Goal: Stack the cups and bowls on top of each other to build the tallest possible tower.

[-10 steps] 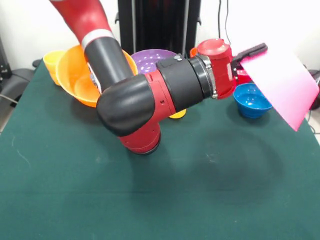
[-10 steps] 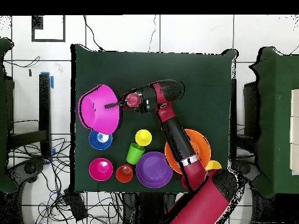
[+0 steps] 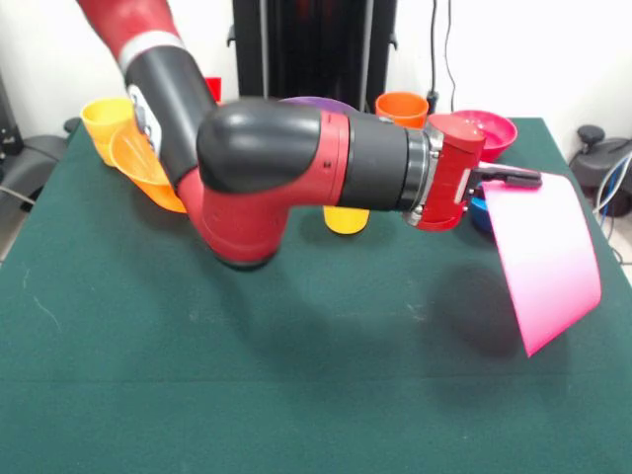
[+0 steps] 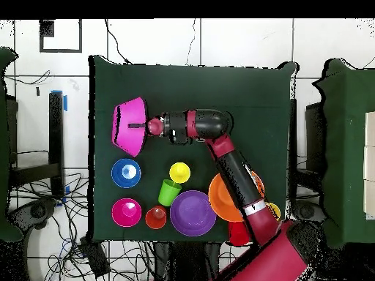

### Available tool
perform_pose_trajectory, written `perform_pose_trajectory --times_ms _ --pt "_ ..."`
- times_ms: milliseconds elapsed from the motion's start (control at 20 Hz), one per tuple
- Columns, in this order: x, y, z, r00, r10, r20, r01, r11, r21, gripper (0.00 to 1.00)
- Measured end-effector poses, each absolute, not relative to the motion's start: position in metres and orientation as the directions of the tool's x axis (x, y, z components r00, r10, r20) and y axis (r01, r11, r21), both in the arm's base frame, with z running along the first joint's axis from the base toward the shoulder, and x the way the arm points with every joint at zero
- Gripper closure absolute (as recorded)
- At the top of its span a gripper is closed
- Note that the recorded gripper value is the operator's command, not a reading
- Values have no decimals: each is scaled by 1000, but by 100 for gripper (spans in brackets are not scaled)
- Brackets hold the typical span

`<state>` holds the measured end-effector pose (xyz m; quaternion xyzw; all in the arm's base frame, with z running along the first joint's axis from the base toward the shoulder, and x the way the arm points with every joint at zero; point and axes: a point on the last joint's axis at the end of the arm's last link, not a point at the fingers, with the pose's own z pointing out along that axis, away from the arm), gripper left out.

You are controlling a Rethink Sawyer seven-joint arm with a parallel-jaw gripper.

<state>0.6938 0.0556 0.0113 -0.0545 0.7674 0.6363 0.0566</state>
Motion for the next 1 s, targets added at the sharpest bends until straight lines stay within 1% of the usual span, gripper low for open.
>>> perform_pose_trajectory --times_ms 250,400,550,800,1000 --pt "688 85 44 -967 -73 -243 -252 372 893 100" --pt "678 113 57 -947 -165 -274 -319 565 761 100" --pt "673 126 61 -942 -192 -277 -330 690 645 100" --pt "672 132 67 -953 -139 -269 -269 795 543 100" --pt "676 120 70 -960 -77 -268 -209 836 507 100"
